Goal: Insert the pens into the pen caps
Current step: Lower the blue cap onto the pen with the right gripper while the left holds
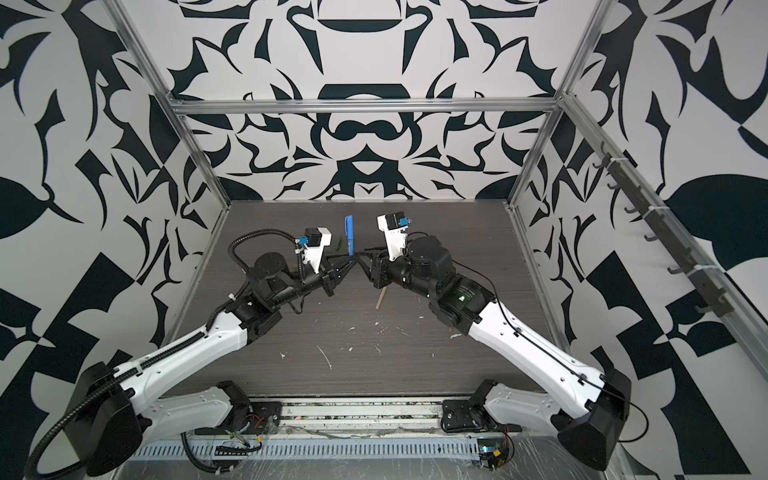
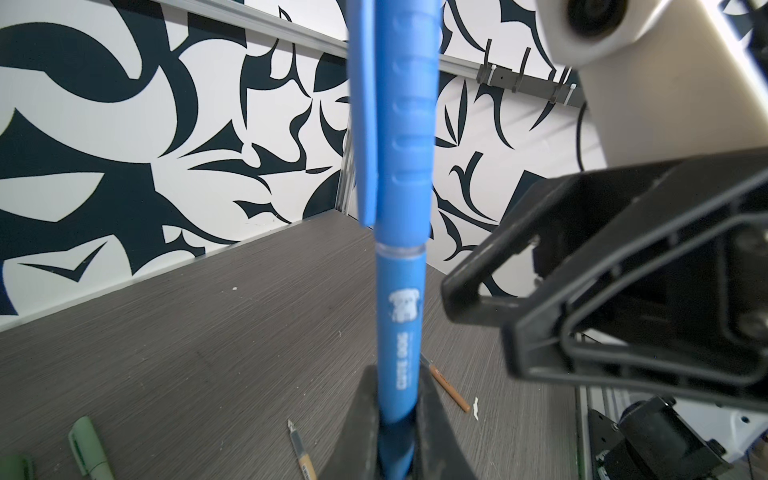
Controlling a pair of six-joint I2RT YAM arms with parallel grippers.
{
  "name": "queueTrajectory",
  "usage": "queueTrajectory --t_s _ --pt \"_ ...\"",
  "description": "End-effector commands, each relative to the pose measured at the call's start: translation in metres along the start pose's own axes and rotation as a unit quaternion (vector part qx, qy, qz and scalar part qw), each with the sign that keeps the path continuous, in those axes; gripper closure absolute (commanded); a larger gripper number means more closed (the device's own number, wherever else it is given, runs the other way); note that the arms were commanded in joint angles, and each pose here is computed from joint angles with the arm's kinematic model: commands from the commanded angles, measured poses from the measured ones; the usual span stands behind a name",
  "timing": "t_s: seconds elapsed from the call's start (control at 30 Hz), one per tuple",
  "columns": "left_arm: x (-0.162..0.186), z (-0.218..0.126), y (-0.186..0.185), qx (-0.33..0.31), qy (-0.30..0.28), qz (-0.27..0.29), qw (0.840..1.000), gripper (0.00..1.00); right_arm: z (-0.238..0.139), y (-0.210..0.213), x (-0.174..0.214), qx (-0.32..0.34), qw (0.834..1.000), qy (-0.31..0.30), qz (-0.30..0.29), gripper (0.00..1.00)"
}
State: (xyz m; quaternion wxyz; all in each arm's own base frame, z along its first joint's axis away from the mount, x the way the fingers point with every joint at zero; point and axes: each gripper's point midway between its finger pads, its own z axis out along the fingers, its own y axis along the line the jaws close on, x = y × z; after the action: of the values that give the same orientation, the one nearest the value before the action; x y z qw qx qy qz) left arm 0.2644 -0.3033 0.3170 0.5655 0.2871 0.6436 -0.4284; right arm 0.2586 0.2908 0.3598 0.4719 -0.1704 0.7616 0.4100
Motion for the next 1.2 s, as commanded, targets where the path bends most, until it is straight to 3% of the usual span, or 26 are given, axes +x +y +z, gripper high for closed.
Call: queueTrajectory --t_s 0.0,0.17,0.33,0.63,0.8,0.97,1.17 --pt "-0.013 -0.001 0.000 -0.002 -0.021 0.025 0.999 0.98 -0.021 0.019 -0.034 -0.004 0.999 -0.023 -0.028 0.68" --pt "-0.013 0.000 -0.003 0.006 -0.016 0.028 0.999 0.98 -0.021 0.035 -0.068 -0.009 0.997 -0.042 -0.069 0.70" --pt "-0.012 0.000 -0.006 0.013 -0.013 0.027 0.999 0.98 -0.008 0.043 -0.095 -0.007 0.994 -0.057 -0.097 0.64" --pt "-0.017 -0.002 -0.009 0.018 -0.016 0.027 0.999 0.99 0.017 0.034 -0.100 0.015 0.994 -0.051 -0.101 0.62" --pt "-0.020 -0.004 -0.010 0.017 -0.020 0.028 0.999 0.99 0.022 0.031 -0.090 0.010 0.996 -0.038 -0.086 0.73" --pt "-0.024 -0.006 -0.009 0.008 -0.027 0.023 0.999 1.00 0.025 0.027 -0.073 0.003 0.997 -0.022 -0.067 0.96" --pt "-0.036 -0.012 -0.007 -0.005 -0.046 0.013 0.999 1.00 0.027 0.015 -0.045 0.007 0.999 -0.001 -0.046 0.99"
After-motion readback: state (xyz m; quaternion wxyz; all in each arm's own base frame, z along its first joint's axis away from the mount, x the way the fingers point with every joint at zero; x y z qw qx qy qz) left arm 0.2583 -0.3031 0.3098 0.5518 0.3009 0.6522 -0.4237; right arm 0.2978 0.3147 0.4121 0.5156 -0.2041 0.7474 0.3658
